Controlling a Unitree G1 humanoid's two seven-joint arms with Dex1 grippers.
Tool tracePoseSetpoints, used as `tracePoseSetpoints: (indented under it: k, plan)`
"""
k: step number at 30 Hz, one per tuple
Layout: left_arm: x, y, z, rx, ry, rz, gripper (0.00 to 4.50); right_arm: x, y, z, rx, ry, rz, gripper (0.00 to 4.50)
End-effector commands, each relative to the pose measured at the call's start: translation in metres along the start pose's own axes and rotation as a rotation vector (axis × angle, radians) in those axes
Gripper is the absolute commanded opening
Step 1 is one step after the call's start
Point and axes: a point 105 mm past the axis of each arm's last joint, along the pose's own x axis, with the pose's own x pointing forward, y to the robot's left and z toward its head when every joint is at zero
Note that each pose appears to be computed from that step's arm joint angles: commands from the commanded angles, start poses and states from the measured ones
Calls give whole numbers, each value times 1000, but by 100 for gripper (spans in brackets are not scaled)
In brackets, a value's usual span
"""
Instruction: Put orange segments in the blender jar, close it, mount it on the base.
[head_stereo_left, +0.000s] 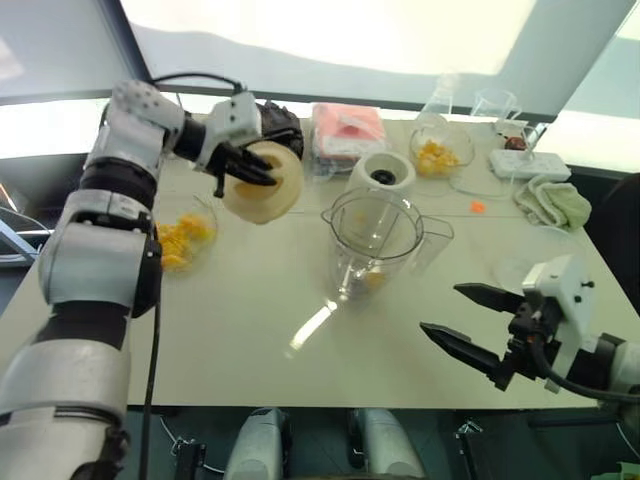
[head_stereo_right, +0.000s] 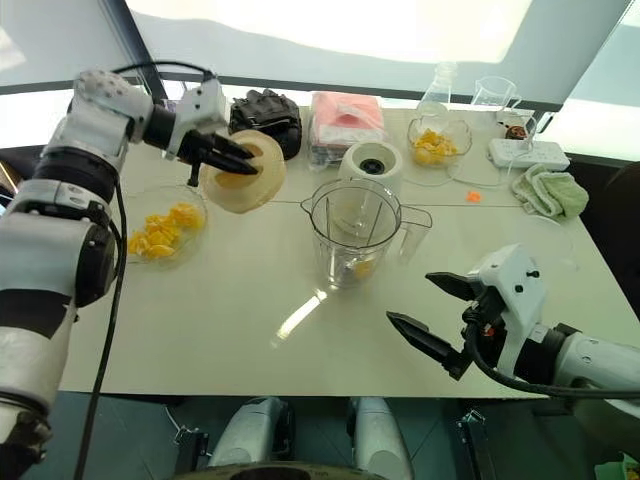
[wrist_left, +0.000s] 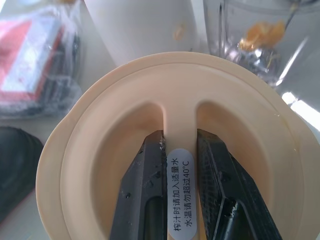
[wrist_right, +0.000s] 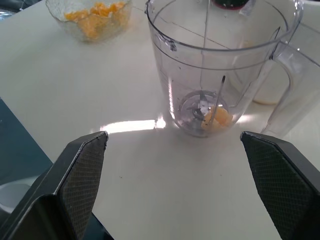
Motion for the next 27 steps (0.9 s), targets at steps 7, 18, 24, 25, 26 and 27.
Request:
tracePoseSetpoints:
  k: [7,18,24,25,26,27]
  plan:
    - [-32,18,108,212,-212,26,23,-3,-28,17,-94,-83,-101,450]
    - [23,-10,164,246,-308,-209,23,30,-39,6,-100,-125,-153,450]
    - [56,-28,158,273,-217,-318,23,42,-60,0,-119,-144,-302,450]
    - [60,-30,157,277,-205,-331,23,44,-61,-1,-112,-153,-323,450]
    - [66,-34,156,283,-191,-353,23,49,-61,-2,-105,-165,-333,450]
    - [69,-37,156,287,-183,-366,23,52,-59,-2,-102,-172,-336,450]
